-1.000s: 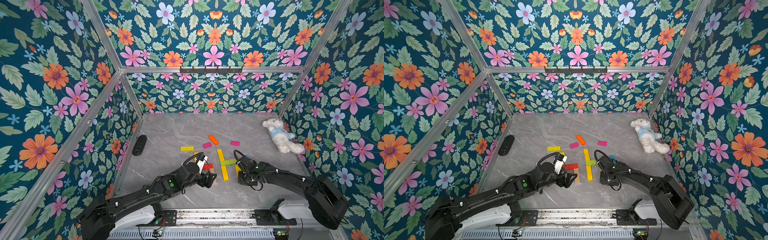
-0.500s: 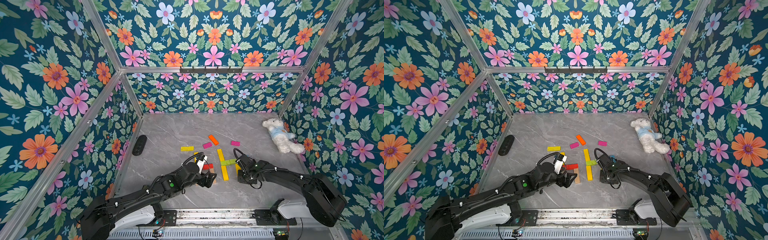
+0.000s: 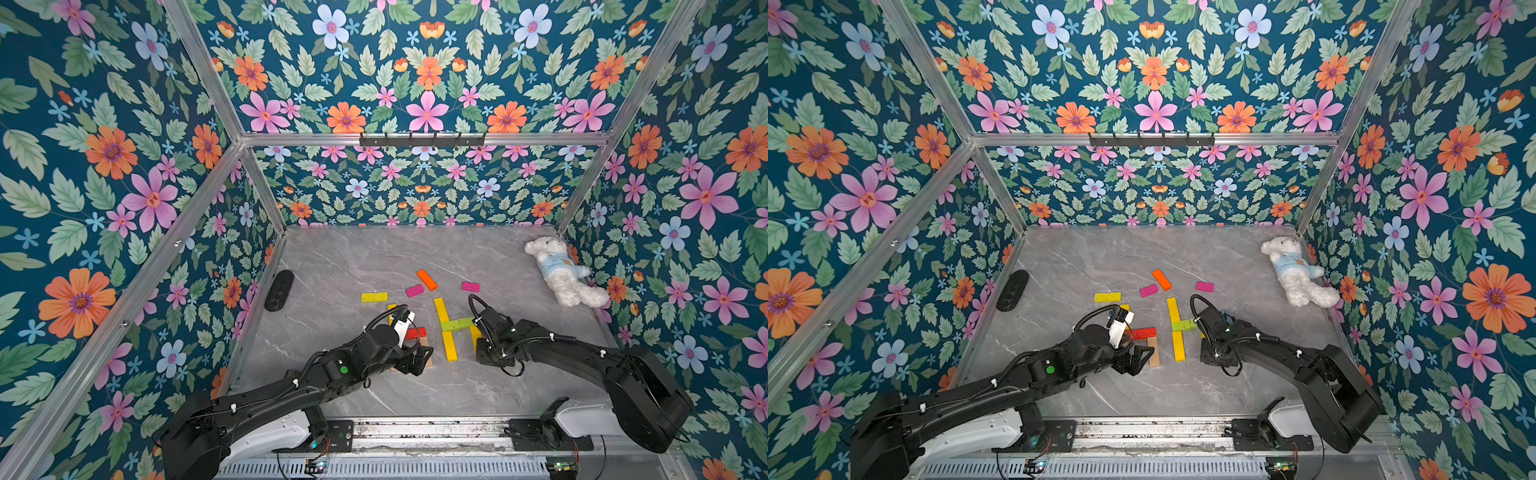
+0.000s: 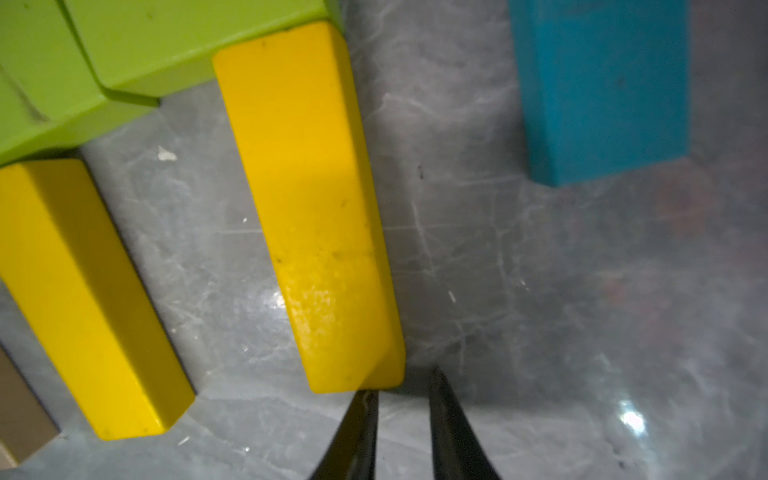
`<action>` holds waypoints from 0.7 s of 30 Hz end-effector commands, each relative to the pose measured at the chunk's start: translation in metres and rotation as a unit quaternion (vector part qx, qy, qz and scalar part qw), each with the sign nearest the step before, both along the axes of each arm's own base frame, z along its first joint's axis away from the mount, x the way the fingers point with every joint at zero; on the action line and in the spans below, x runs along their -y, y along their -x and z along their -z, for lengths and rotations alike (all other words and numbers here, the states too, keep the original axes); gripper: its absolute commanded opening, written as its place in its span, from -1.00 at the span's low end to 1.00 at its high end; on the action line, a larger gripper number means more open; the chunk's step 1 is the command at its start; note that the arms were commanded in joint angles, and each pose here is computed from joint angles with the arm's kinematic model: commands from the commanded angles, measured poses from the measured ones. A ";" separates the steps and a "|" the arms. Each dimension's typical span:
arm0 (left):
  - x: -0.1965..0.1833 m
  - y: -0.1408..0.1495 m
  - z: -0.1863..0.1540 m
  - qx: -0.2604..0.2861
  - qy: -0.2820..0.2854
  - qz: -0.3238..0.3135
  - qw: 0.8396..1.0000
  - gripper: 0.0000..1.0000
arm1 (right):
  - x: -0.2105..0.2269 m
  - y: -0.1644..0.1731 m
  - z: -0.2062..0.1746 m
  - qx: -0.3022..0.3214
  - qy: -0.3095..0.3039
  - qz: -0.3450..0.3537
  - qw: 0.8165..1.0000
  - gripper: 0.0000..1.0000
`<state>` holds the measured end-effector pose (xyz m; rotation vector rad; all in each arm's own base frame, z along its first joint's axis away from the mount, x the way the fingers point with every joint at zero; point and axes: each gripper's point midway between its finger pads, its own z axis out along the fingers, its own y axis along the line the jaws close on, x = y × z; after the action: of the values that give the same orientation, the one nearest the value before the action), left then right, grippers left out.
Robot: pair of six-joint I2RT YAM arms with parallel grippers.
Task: Assemble the letter h with building blocks
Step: Assemble the building block at the center of the board.
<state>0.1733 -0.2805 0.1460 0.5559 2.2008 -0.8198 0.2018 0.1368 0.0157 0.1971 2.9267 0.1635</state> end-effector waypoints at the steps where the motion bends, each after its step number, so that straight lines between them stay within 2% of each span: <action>1: 0.000 -0.001 -0.002 0.004 0.002 -0.002 1.000 0.99 | 0.001 0.001 -0.004 0.003 0.000 -0.002 1.000 -0.42; 6: -0.005 -0.005 -0.004 0.009 -0.002 -0.020 1.000 0.99 | 0.001 0.007 -0.024 0.015 -0.020 -0.003 1.000 -0.25; 10: -0.018 -0.017 -0.019 0.034 0.008 -0.066 0.997 0.99 | -0.013 -0.004 -0.063 0.076 -0.077 -0.021 0.994 -0.02; 12: -0.026 -0.027 -0.029 0.049 0.013 -0.096 0.994 0.99 | -0.014 -0.016 -0.083 0.109 -0.079 -0.019 0.991 0.11; 16: -0.040 -0.063 -0.038 0.030 0.032 -0.141 0.989 0.99 | -0.024 -0.043 -0.111 0.144 -0.104 -0.023 0.984 0.15; 21: -0.060 -0.105 -0.028 0.004 0.035 -0.215 0.976 0.99 | -0.021 -0.089 -0.126 0.165 -0.108 0.002 0.980 0.18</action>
<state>0.2662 -0.2229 0.1720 0.1159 2.1654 -0.6253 0.2709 0.1583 0.1342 0.1912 2.6142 0.4550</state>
